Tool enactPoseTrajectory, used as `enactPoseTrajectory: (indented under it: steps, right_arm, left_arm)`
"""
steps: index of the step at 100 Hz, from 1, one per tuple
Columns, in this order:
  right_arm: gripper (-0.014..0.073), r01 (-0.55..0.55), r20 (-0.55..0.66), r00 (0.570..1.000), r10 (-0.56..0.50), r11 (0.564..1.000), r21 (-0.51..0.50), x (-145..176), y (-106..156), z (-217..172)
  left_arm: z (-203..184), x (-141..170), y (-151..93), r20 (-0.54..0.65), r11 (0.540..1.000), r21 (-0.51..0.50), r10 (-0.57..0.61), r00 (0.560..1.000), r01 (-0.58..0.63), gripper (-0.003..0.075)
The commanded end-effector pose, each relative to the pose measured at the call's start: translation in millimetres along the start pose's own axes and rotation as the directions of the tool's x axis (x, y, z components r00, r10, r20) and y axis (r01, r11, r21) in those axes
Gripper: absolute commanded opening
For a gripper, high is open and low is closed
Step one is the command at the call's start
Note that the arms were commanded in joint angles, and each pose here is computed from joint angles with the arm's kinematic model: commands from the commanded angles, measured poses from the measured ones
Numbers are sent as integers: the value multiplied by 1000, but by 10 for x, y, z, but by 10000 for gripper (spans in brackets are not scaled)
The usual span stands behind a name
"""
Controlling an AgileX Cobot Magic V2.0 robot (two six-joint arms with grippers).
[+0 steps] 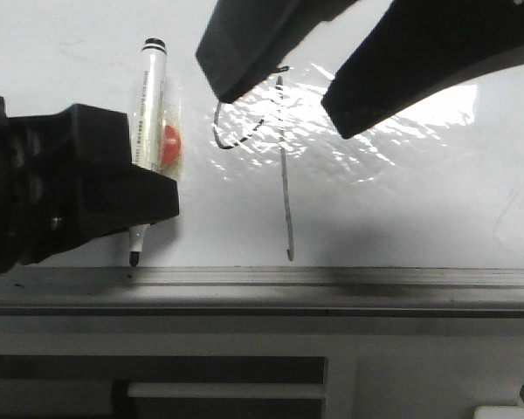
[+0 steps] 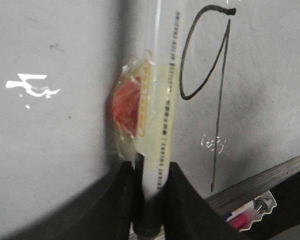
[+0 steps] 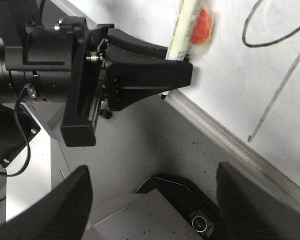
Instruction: Write number 9 on whiteboard
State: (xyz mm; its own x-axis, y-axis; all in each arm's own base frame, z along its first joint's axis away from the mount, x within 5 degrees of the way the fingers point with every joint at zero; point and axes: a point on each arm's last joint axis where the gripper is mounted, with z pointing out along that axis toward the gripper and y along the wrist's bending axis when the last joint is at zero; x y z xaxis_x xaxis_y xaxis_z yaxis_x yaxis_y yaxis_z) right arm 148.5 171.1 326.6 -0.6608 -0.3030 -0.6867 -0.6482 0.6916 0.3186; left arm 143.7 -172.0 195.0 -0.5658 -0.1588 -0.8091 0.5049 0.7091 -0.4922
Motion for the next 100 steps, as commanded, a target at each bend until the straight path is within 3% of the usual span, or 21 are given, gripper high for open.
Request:
enactPoseTrajectory:
  steps: [1, 15, 32, 39, 68, 75, 93, 97, 100]
  right_arm:
    - [461, 15, 83, 996, -14, 1000, -14, -122, 50, -102]
    - [461, 15, 82, 997, -14, 1000, -14, -120, 50, -101]
    - [461, 15, 82, 997, -14, 1000, -14, -120, 50, -101]
    - [461, 15, 82, 997, -14, 1000, -14, -120, 50, -101]
    - [455, 48, 101, 994, -49, 999, 7, -124, 41, -156]
    - [394, 68, 132, 989, -70, 998, 19, -131, 42, -216]
    - [-14, 106, 248, 962, -114, 993, 46, -82, 27, -394]
    - [-69, 116, 270, 955, -126, 992, 53, -55, 22, -442]
    - [-64, 120, 290, 948, -131, 991, 56, -36, 19, -473]
  left_arm:
    - [17, -108, -43, 70, 999, 16, -39, 997, 38, -20]
    - [17, -108, -43, 70, 999, 16, -39, 997, 38, 15]
    - [13, -112, -50, 74, 999, 20, -38, 997, 37, 306]
    - [5, -121, -55, 78, 999, 24, -39, 996, 37, 377]
    - [-193, -202, -87, 131, 997, 64, -51, 990, 43, 395]
    - [-297, -200, -73, 149, 996, 77, -53, 987, 42, 395]
    - [-569, -162, -15, 200, 994, 108, -44, 979, 22, 395]
    - [-631, -162, -8, 217, 993, 119, -48, 975, 22, 393]
    - [-678, -155, 2, 229, 992, 128, -49, 972, 20, 384]
